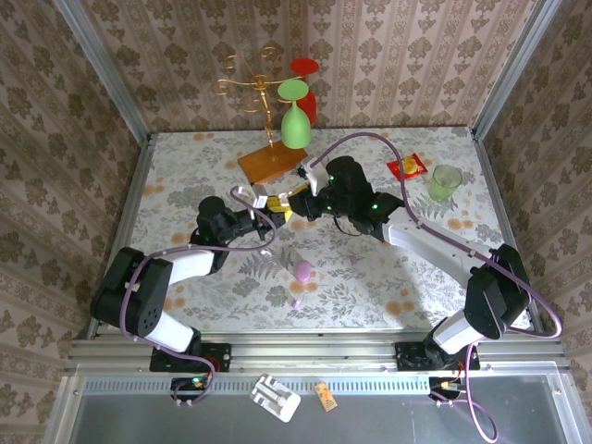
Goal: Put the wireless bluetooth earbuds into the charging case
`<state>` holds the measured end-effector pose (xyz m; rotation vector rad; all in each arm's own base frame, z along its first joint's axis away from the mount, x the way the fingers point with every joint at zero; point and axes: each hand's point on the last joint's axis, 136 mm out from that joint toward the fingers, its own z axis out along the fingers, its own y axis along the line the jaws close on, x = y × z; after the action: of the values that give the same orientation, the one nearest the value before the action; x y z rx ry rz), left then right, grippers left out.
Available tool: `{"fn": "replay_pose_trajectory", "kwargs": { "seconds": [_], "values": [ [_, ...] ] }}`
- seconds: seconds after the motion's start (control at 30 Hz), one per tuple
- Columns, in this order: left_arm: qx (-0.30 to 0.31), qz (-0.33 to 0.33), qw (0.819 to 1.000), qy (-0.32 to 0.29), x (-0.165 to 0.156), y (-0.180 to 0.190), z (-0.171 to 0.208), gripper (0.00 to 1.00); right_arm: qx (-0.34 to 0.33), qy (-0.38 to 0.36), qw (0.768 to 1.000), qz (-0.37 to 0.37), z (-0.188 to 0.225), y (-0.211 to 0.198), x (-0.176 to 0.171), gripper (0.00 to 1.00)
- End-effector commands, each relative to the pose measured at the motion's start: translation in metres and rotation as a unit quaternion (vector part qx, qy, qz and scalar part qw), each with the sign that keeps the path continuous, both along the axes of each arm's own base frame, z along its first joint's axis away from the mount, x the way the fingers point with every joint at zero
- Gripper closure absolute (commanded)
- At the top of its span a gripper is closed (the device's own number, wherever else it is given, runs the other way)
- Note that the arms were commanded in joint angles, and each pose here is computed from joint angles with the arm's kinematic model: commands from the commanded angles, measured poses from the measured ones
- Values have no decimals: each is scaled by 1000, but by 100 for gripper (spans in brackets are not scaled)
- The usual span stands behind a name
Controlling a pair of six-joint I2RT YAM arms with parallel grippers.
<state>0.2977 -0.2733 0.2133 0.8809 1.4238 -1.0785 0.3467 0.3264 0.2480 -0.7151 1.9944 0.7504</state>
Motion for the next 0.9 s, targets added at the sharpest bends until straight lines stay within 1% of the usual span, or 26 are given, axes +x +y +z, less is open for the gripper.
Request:
{"fn": "replay_pose_trajectory", "kwargs": {
  "seconds": [0.0,0.03,0.27,0.43,0.57,0.87],
  "values": [
    [-17,6,999,-29,3,1,27,94,-12,12,1000,8,-9,3,-4,75],
    [-15,7,999,-30,3,2,26,94,-10,9,1000,5,-6,2,-3,72],
    [-12,11,999,-33,3,3,25,94,7,5,1000,-17,11,-3,-2,44],
    [-11,19,999,-34,7,6,24,94,29,11,999,-32,22,-5,-2,32],
    [-15,22,999,-34,8,8,26,94,24,22,999,-36,16,-7,-1,29],
    [-18,24,999,-37,5,11,29,94,2,32,998,-55,4,-18,7,31]
  ]
}}
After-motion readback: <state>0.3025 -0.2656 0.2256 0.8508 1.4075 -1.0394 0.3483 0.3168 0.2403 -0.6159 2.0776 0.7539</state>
